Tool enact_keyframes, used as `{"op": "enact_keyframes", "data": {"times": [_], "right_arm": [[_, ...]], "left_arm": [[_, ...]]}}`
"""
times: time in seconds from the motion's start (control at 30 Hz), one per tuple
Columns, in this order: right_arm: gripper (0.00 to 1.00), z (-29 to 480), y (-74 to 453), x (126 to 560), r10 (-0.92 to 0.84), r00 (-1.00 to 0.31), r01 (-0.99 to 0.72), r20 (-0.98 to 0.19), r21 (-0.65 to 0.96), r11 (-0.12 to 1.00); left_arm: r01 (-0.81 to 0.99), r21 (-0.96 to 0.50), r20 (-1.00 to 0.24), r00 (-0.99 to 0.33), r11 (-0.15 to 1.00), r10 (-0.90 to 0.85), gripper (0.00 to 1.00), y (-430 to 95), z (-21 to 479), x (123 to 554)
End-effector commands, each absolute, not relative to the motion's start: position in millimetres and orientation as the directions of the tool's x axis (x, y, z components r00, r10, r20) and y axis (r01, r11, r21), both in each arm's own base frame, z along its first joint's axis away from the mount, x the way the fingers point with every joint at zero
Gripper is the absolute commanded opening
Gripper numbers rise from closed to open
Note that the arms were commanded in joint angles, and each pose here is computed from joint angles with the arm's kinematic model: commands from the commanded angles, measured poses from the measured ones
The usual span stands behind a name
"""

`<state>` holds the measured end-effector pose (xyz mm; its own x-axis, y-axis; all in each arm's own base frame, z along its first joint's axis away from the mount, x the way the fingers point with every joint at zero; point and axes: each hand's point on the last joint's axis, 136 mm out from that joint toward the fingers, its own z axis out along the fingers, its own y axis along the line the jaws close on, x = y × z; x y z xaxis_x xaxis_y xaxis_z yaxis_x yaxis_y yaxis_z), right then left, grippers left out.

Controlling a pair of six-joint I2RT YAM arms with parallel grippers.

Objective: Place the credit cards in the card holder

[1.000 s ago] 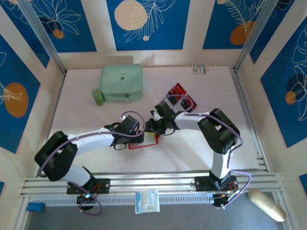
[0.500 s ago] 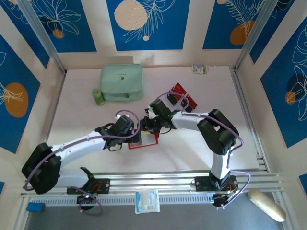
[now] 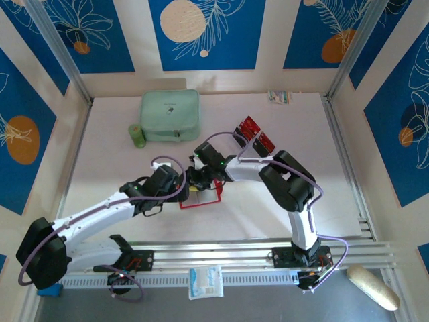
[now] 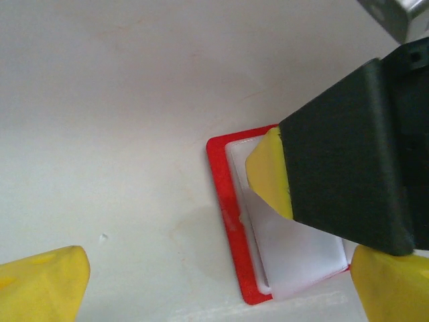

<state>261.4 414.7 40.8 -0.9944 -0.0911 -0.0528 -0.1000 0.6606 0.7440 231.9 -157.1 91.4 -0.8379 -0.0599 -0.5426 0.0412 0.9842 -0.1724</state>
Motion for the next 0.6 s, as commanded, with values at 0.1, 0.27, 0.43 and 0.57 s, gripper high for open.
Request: {"op": "enact_keyframes", "data": {"times": [0.1, 0.27, 0.43, 0.57], "right_arm": [[0.42, 38.1, 420.6, 250.8, -0.116, -0.993, -0.084, -0.011, 0.752, 0.654], [0.42, 50.5, 419.0, 255.9, -0.108, -0.994, -0.091, -0.028, 0.766, 0.637], [0.42, 64.7, 411.5, 266.0, -0.079, -0.996, -0.089, -0.051, 0.78, 0.62], [0.41, 70.8, 404.3, 272.8, -0.053, -0.997, -0.078, -0.057, 0.788, 0.611]], "left_arm": [[-0.016, -0.183, -0.578, -0.807, 0.983, -0.121, 1.0, -147.7, 97.4, 239.9], [-0.021, -0.174, -0.569, -0.814, 0.984, -0.118, 1.0, -147.0, 90.1, 239.7], [-0.015, -0.166, -0.556, -0.824, 0.986, -0.106, 1.0, -149.0, 80.8, 239.7], [-0.003, -0.157, -0.55, -0.83, 0.988, -0.09, 1.0, -152.5, 75.4, 241.9]]}}
